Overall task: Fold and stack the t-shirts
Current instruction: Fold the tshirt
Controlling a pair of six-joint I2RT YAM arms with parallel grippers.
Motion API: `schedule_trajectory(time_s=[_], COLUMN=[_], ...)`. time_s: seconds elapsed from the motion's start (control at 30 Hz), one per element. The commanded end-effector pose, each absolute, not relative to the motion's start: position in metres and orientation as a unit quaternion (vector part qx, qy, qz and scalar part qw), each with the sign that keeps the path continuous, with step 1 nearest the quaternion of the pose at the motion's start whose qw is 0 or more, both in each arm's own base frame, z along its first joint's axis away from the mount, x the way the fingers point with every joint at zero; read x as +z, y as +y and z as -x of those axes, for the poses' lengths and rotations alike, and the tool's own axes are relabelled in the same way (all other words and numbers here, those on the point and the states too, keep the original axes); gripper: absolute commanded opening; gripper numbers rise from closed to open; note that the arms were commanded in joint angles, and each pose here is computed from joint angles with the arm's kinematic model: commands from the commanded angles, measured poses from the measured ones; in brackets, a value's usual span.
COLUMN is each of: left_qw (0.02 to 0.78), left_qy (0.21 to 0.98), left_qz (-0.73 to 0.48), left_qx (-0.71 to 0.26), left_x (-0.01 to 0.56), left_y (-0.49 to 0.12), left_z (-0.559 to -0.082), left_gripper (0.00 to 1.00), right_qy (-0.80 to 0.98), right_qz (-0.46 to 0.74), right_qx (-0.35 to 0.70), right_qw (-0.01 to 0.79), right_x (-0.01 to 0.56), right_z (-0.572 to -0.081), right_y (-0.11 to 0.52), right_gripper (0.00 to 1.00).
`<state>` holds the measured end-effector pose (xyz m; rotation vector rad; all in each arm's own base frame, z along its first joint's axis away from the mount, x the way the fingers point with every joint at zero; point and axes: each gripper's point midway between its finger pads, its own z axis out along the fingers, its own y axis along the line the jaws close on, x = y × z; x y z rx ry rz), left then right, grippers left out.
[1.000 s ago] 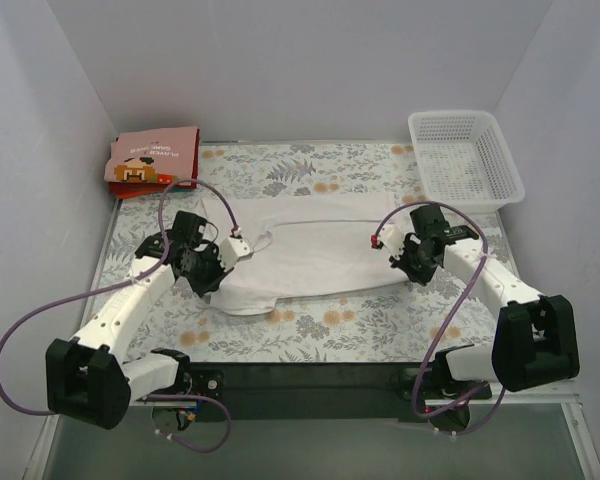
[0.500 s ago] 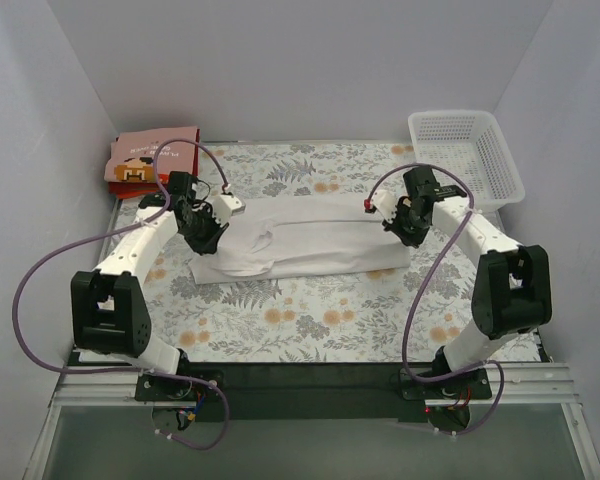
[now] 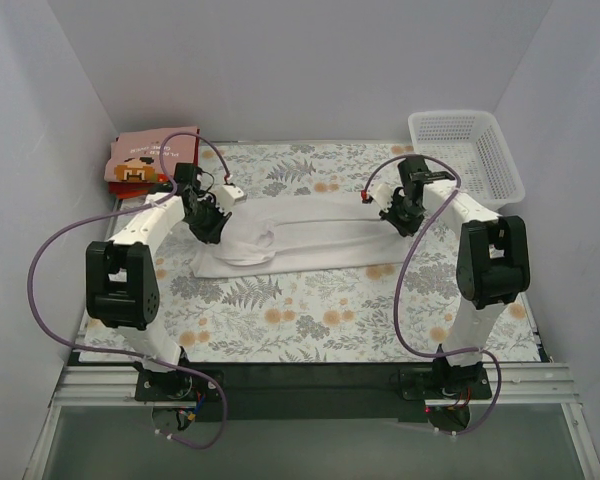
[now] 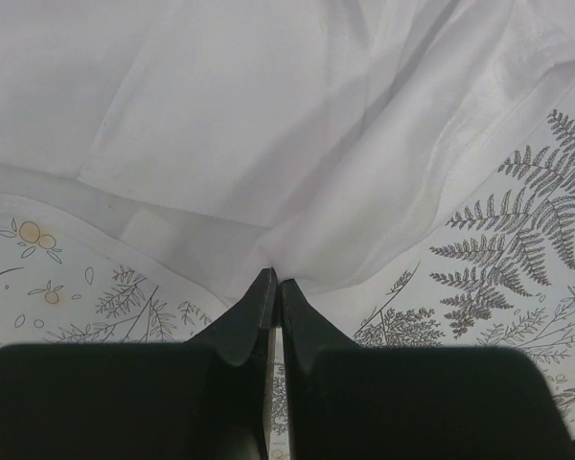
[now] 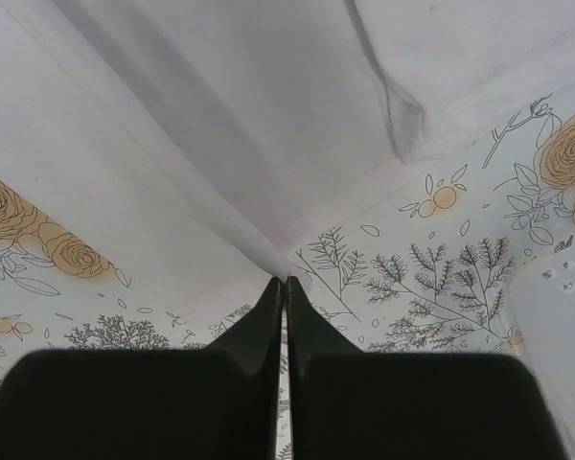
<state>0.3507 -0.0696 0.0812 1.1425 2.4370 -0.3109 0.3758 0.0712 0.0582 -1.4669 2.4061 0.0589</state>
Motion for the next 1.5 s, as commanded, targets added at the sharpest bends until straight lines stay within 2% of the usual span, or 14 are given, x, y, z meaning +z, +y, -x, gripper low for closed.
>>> schedule_trajectory(time_s=[0.0,1.13,1.17,1.23,1.27,1.3,1.37,1.47], left_qw=[0.246,0.259,0.260,0.265,0.267,0.267,0.267,0.258], left_qy=[0.874,0.883,0.885,0.889,0.890,0.897,0.902,0.914], left_qz=[-0.406,-0.383,-0.378,-0.363,-0.360,-0.340,-0.320,-0.281], left_qx=[-0.099,-0.085,-0.084,-0.085,-0.089,-0.094,-0.110,-0.137], left_x=[0.092,0.081,0.081,0.083,0.085,0.087,0.093,0.095], left_y=[-0.067,-0.056,-0.055,-0.054,-0.053,-0.049,-0.046,-0.033], left_z=[-0.373,-0.397,-0.397,-0.399,-0.398,-0.397,-0.389,-0.370], left_gripper=[0.00,0.01,0.08,0.26,0.40,0.45,0.50,0.50], right_qy=[0.835,0.845,0.850,0.855,0.859,0.860,0.863,0.874], right_qz=[0.519,0.504,0.496,0.485,0.475,0.471,0.460,0.439], right_qx=[0.010,0.005,0.005,-0.003,-0.003,0.005,0.014,0.047], right_qw=[0.182,0.180,0.177,0.182,0.190,0.194,0.207,0.203], right_x=[0.073,0.061,0.058,0.063,0.070,0.074,0.087,0.095], right_z=[-0.394,-0.428,-0.429,-0.434,-0.435,-0.433,-0.430,-0.408], right_y=[0.071,0.072,0.073,0.070,0.070,0.071,0.071,0.074], right_gripper=[0.01,0.02,0.22,0.40,0.53,0.57,0.61,0.59])
